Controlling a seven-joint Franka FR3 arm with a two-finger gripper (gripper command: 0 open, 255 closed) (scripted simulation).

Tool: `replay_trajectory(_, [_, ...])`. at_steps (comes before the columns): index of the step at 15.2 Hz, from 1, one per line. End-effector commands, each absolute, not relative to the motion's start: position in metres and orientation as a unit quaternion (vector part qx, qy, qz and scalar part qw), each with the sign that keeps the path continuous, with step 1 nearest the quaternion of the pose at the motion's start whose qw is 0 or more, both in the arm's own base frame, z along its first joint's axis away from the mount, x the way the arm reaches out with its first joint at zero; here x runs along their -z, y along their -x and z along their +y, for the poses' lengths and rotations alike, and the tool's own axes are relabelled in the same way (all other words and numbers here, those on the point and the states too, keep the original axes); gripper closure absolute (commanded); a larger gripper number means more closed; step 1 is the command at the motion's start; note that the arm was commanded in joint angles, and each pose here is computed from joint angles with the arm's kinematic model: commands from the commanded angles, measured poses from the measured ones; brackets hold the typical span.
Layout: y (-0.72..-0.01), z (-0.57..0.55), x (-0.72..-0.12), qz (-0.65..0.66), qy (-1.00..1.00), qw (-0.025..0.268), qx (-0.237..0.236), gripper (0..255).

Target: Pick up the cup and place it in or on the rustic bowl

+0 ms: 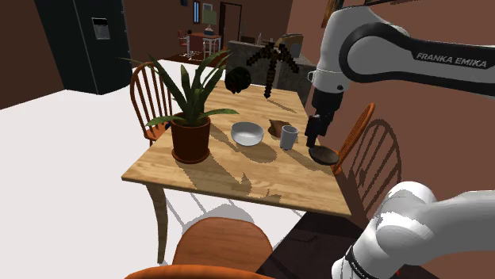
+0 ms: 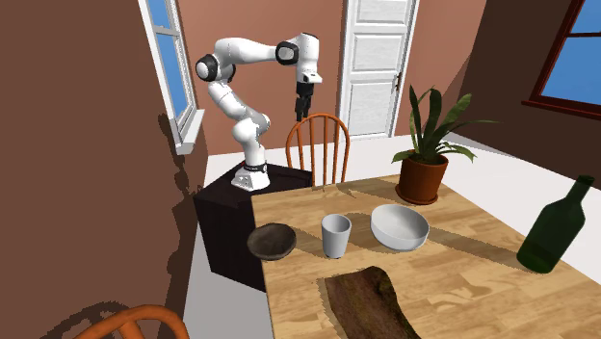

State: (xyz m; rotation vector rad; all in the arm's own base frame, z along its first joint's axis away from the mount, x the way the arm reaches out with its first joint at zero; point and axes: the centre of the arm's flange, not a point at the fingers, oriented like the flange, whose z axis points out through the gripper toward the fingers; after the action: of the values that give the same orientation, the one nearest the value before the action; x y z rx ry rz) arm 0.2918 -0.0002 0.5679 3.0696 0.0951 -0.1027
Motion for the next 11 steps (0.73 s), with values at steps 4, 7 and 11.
replay_trajectory(4, [-0.315,-0.027,-0.551,0.029,-0.998,0.036,0.033,0])
replay_trajectory(7, [-0.338,-0.055,-0.535,0.026,-0.998,0.038,0.033,0])
replay_trajectory(11, [-0.368,-0.091,-0.513,0.023,-0.998,0.04,0.033,0])
